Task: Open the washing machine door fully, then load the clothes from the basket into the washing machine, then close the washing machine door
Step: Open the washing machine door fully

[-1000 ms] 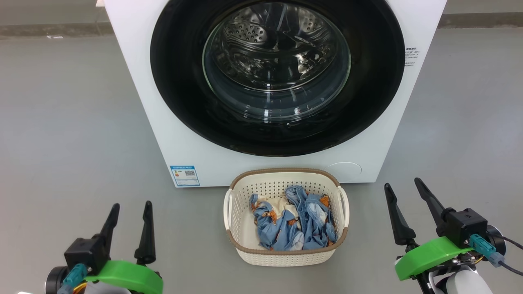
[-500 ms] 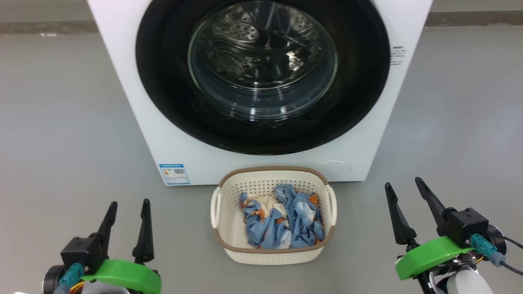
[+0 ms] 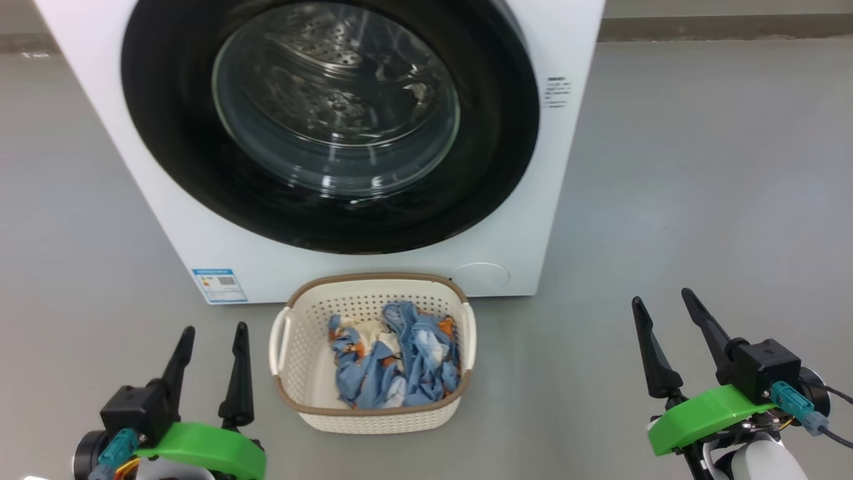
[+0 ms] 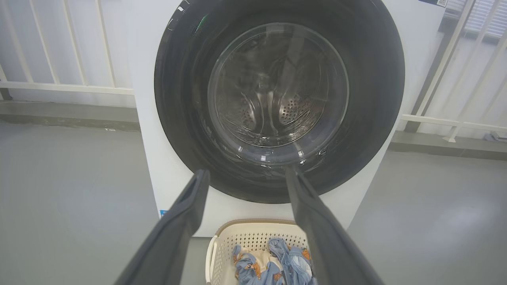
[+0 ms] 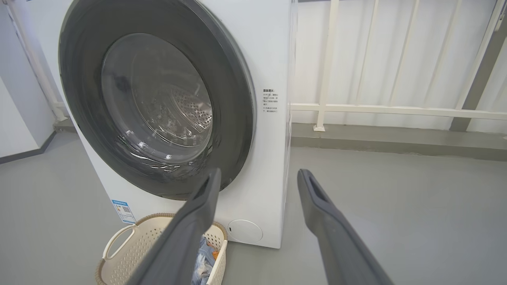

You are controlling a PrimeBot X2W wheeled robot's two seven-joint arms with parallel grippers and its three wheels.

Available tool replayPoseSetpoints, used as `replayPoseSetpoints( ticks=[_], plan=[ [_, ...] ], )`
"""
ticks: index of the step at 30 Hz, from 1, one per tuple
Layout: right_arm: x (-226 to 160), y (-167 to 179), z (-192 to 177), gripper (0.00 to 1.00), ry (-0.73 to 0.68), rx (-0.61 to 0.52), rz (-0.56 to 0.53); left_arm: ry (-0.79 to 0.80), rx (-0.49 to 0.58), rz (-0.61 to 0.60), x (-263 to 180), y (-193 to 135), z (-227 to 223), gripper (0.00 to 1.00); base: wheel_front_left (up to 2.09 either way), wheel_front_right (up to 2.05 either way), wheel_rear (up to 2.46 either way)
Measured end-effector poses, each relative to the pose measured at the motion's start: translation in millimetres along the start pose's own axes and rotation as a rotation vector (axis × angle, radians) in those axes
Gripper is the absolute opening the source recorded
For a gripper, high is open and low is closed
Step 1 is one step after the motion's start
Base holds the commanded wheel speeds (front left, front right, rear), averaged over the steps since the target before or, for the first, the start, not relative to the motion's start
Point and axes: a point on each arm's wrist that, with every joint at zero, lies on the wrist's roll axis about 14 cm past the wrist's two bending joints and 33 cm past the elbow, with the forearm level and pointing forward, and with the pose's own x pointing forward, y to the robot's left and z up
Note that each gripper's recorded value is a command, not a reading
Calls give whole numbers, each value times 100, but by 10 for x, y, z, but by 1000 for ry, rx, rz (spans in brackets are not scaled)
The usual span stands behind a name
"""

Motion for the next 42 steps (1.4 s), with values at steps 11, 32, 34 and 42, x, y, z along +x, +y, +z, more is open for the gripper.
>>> replayPoseSetpoints(
  ticks=[11, 32, 34, 42],
  plan=[
    [-3, -15, -1, 100, 0, 0, -5, 1, -7, -3, 4, -13, -6, 100, 32, 32, -65],
    [4, -16, -16, 100, 4, 2, -5, 6, -4, -3, 3, -2, -19, 100, 0, 0, 0],
    [5, -17, -18, 100, 4, 2, -5, 6, -3, -2, 4, -2, -22, 100, 0, 0, 0],
    [6, -59, -23, 100, 5, 3, -18, 10, -4, -2, 5, 2, -34, 100, 0, 0, 0]
  ],
)
